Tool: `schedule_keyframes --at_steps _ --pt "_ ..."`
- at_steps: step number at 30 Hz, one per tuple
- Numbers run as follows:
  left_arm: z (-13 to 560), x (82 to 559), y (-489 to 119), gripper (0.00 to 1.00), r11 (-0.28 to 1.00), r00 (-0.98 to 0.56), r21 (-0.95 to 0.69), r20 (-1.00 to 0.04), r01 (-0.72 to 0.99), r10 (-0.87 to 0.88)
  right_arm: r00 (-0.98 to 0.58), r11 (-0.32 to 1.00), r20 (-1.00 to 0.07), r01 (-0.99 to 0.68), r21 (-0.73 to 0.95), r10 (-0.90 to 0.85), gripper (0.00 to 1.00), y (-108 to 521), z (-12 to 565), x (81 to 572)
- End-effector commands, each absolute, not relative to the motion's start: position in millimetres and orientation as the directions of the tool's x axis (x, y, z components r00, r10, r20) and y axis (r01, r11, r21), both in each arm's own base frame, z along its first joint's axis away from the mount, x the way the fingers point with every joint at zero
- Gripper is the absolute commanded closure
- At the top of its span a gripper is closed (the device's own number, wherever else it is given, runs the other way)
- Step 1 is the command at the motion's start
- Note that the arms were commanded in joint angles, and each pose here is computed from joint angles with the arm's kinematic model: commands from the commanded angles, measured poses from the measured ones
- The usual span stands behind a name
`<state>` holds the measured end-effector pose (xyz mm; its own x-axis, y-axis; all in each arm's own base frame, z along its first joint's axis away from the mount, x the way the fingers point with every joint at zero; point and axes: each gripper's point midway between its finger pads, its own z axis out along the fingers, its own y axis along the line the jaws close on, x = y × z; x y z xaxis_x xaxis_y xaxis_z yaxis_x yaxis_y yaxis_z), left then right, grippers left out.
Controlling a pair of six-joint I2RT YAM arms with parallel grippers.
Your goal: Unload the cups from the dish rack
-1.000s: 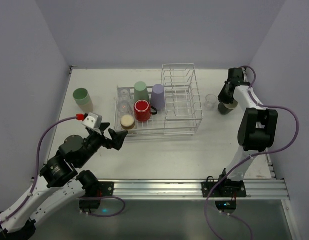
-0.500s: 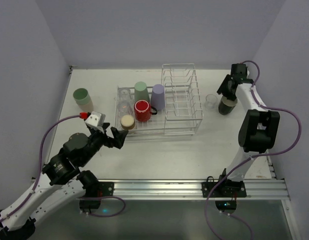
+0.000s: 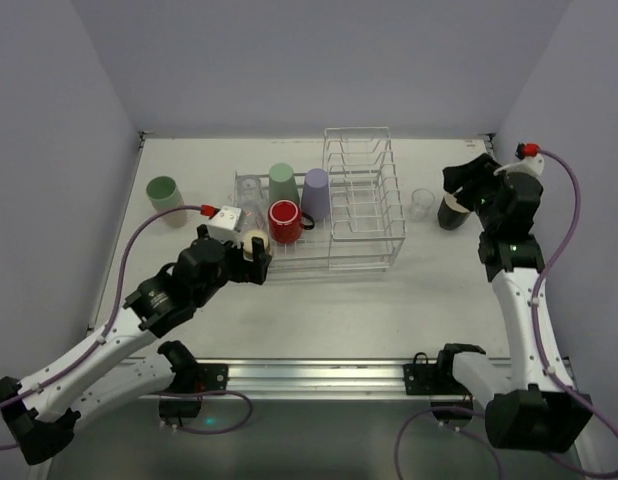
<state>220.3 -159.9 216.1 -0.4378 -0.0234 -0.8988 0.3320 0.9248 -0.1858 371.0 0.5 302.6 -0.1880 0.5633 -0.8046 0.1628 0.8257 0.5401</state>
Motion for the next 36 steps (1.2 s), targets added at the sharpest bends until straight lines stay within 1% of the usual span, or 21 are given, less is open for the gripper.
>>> schedule_keyframes --at_steps 1,3,5,6,11,15,20,25,29,36 --pt "220.6 237.8 -166.7 0.07 0.943 -0.446 -0.184 -0.894 0.276 -0.044 -0.181 0.790 -0.781 -0.031 0.612 0.598 0.42 39.4 305.2 351.3" --pt "211.6 250.5 -165.7 0.08 0.966 -0.460 -0.130 -0.888 0.226 -0.012 -0.161 0.780 -0.787 -0.118 0.614 0.595 0.42 55.1 319.0 331.4" --pt "201.8 261.1 -161.3 0.08 0.982 -0.467 -0.073 -0.884 0.173 0.016 -0.197 0.773 -0.787 -0.161 0.614 0.585 0.42 66.5 312.0 318.6" --pt "202.7 265.4 -160.0 0.08 0.986 -0.460 -0.062 -0.888 0.153 0.016 -0.210 0.763 -0.792 -0.214 0.610 0.574 0.42 80.3 315.4 307.7" --pt "200.9 281.5 -156.2 0.08 0.997 -0.445 -0.008 -0.895 0.078 0.028 -0.261 0.738 -0.794 -0.295 0.607 0.549 0.42 103.0 300.0 286.0" --pt "198.3 288.7 -163.9 0.08 0.996 -0.448 0.001 -0.893 0.092 0.042 -0.282 0.723 -0.791 -0.322 0.611 0.543 0.42 108.9 294.1 277.9" --pt "186.2 298.0 -171.3 0.11 0.995 -0.472 -0.008 -0.881 0.099 0.040 -0.270 0.706 -0.795 -0.364 0.607 0.543 0.42 114.1 298.9 273.0" --pt "174.9 306.4 -172.1 0.13 0.996 -0.487 -0.014 -0.873 0.093 0.033 -0.256 0.715 -0.799 -0.358 0.601 0.544 0.42 111.5 298.7 272.5" --pt "171.8 312.1 -163.6 0.13 0.999 -0.471 0.012 -0.882 0.037 0.028 -0.256 0.717 -0.800 -0.354 0.600 0.543 0.42 111.0 297.5 273.4" --pt "149.8 314.5 -158.2 0.14 0.999 -0.490 0.040 -0.870 0.024 0.047 -0.269 0.713 -0.797 -0.357 0.604 0.541 0.42 113.1 297.9 274.8"
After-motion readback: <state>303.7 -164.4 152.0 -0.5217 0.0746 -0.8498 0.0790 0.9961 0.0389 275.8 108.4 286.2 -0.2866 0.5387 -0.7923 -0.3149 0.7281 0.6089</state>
